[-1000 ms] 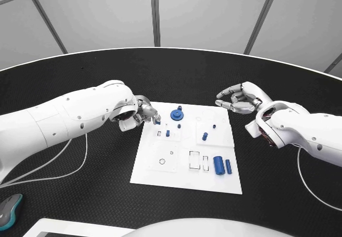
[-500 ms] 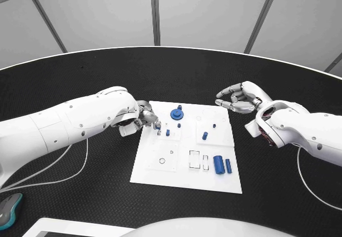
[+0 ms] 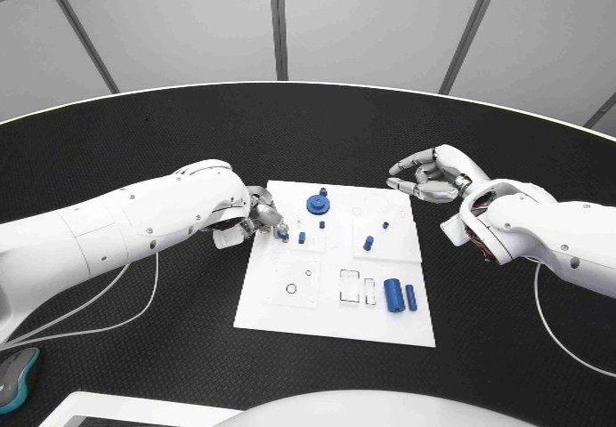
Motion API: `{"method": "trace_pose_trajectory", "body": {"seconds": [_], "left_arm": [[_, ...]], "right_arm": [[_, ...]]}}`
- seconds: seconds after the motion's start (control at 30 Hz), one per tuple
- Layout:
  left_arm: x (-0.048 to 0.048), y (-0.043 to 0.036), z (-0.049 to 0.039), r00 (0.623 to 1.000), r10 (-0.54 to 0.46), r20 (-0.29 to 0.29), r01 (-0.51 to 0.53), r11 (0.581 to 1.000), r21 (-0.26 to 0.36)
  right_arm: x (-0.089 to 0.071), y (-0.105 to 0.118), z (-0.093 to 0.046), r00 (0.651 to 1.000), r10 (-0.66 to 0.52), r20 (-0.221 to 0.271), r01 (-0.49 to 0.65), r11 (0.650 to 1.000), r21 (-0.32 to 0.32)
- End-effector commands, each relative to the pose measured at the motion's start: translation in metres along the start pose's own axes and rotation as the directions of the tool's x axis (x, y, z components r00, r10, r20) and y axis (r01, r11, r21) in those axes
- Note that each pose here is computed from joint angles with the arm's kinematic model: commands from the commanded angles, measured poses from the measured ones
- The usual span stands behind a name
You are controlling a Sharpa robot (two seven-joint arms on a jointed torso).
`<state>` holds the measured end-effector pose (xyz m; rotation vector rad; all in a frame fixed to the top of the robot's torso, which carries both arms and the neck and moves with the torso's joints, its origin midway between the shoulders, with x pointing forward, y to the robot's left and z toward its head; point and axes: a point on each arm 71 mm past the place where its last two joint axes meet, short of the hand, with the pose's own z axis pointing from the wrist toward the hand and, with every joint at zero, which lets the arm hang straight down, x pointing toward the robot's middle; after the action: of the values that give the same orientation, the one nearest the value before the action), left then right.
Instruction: Assemble the parts on the task board
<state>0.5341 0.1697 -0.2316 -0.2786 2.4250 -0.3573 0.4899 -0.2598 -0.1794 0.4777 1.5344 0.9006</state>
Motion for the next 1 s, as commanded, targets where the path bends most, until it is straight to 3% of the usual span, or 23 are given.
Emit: {"method": "trace_pose_trajectory", "body": {"seconds": [0.03,1.0], "left_arm": [[0.0,0.0001,0.0005,1.0,0.003,0.0,-0.003,1.0,-0.002],[0.0028,-0.0054,0.0007,0.999,0.036,-0.011,-0.036,0.999,0.017]], "right_arm": [[0.0002,0.0001,0.0,1.0,0.0,-0.001,0.0,1.0,0.0],[0.0006,-0.0002,0.001,1.0,0.0,-0.003,0.0,1.0,0.0]]}}
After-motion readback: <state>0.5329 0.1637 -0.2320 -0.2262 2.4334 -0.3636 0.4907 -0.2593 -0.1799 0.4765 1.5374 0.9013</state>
